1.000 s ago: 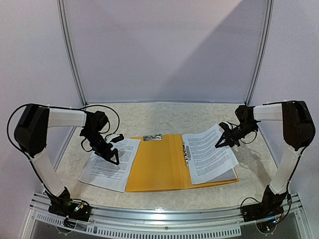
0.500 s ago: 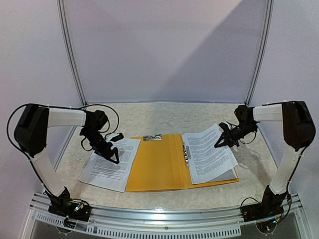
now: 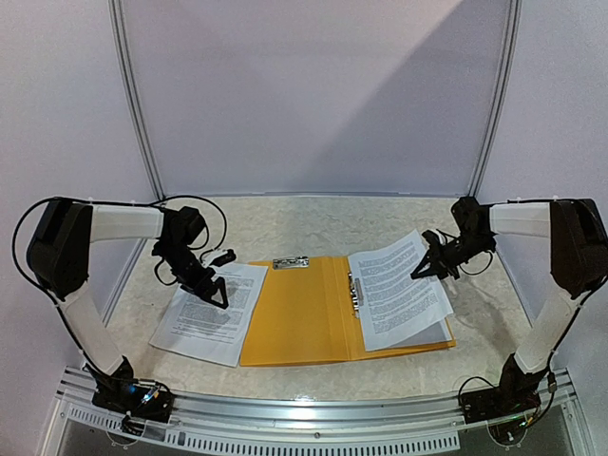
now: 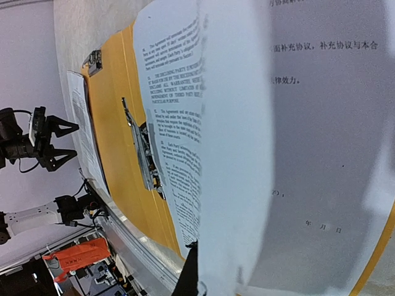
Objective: Put the files into the folder
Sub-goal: Place the file in the spring clip on the folder.
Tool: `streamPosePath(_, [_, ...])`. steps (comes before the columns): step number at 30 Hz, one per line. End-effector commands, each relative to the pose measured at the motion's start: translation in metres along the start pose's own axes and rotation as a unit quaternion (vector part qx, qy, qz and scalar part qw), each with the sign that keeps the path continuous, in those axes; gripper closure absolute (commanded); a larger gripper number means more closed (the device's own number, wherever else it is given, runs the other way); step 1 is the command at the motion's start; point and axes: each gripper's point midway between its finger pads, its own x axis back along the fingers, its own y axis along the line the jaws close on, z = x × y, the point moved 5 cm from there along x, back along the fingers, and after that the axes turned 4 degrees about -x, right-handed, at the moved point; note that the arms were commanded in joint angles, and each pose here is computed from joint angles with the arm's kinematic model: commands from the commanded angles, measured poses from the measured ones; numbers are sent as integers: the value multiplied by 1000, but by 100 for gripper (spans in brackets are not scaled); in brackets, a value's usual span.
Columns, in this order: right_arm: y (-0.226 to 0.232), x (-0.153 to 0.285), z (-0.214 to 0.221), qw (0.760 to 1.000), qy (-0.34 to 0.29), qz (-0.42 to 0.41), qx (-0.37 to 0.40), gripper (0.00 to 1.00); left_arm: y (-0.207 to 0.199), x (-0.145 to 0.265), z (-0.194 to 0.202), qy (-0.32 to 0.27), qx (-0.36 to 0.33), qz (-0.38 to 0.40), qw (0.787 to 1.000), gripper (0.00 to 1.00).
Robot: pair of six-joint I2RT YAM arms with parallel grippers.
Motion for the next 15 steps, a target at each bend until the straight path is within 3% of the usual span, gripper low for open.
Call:
streamPosePath(1, [2, -6, 3, 1000, 5, -10, -1, 100, 3, 4, -8, -13, 3, 3, 1000, 15])
streamPosePath(6, [1, -6, 5, 1000, 6, -5, -4, 100, 3, 5, -8, -13, 5, 5, 1000, 15])
streamPosePath(8, [0, -5, 6, 1000, 6, 1, -4, 95, 3, 4, -9, -13, 5, 6, 1000, 15])
streamPosePath(11, [-3, -3, 7, 1000, 4, 17, -6, 82, 3, 4, -9, -11, 6, 7, 1000, 15])
streamPosePath(15, [-2, 0, 5, 1000, -2, 28, 0, 52, 3, 4, -9, -10, 9, 9, 1000, 15])
